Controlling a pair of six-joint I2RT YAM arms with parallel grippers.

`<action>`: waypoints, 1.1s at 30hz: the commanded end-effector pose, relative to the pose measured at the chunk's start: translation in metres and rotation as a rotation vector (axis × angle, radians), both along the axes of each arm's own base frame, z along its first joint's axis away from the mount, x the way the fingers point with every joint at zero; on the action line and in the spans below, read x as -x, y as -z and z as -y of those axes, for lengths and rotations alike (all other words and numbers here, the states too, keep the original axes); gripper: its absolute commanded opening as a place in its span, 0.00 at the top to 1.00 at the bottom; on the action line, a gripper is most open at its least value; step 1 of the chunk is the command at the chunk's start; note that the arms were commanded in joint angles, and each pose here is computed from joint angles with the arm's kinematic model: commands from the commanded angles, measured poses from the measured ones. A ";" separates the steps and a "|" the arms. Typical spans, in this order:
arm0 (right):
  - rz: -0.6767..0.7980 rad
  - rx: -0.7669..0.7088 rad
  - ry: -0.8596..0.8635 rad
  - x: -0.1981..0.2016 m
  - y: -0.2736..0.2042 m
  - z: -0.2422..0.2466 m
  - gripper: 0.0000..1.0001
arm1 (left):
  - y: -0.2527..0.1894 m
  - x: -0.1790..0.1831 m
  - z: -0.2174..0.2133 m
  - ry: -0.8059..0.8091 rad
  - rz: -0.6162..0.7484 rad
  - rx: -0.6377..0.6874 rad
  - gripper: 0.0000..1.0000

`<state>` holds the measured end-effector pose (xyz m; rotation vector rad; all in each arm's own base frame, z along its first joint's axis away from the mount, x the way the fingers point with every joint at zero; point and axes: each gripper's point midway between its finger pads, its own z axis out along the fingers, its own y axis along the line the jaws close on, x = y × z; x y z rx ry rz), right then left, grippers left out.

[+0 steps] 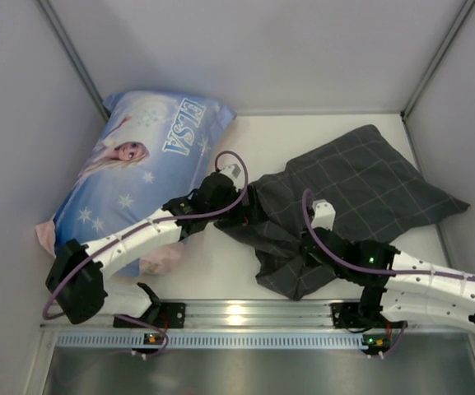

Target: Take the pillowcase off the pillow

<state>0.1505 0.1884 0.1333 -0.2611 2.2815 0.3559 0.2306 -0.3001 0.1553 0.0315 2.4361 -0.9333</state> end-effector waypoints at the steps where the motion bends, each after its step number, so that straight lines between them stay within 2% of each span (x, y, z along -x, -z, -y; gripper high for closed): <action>1: -0.017 -0.020 0.029 0.003 -0.002 0.009 1.00 | -0.010 -0.015 0.017 0.020 0.059 0.008 0.01; 9: -0.011 -0.041 0.025 0.004 -0.007 0.010 1.00 | 0.016 -0.011 0.043 0.080 0.015 -0.022 0.02; 12: -0.008 -0.044 0.024 0.004 -0.010 0.010 1.00 | 0.018 -0.027 0.045 0.065 0.055 -0.059 0.27; 13: -0.011 -0.041 0.025 0.005 -0.010 0.011 1.00 | 0.015 -0.036 0.043 0.048 0.066 -0.066 0.62; 15: -0.018 -0.034 0.033 0.007 -0.009 0.016 1.00 | -0.001 -0.056 0.044 0.031 0.104 -0.087 0.98; 18: -0.033 -0.033 0.053 0.010 -0.005 0.022 1.00 | -0.014 -0.084 0.028 -0.034 0.151 -0.160 1.00; 19: -0.042 -0.035 0.063 0.011 -0.002 0.024 1.00 | -0.034 -0.097 0.029 -0.058 0.184 -0.147 1.00; 23: -0.069 -0.045 0.083 0.015 0.005 0.026 1.00 | -0.054 -0.119 0.021 -0.111 0.241 -0.208 1.00; 26: -0.090 -0.045 0.112 0.016 0.009 0.027 1.00 | -0.054 -0.139 0.015 -0.158 0.262 -0.262 1.00; 28: -0.101 -0.045 0.114 0.016 0.009 0.025 1.00 | -0.038 -0.155 0.015 -0.166 0.252 -0.303 1.00; 29: -0.103 -0.043 0.116 0.016 0.008 0.024 1.00 | -0.043 -0.164 0.021 -0.155 0.265 -0.293 1.00; 30: -0.104 -0.032 0.115 0.015 0.009 0.023 1.00 | -0.024 -0.172 0.027 -0.139 0.235 -0.309 1.00; 33: -0.085 -0.034 0.122 0.011 0.002 0.022 1.00 | -0.007 -0.187 0.053 -0.058 0.207 -0.279 1.00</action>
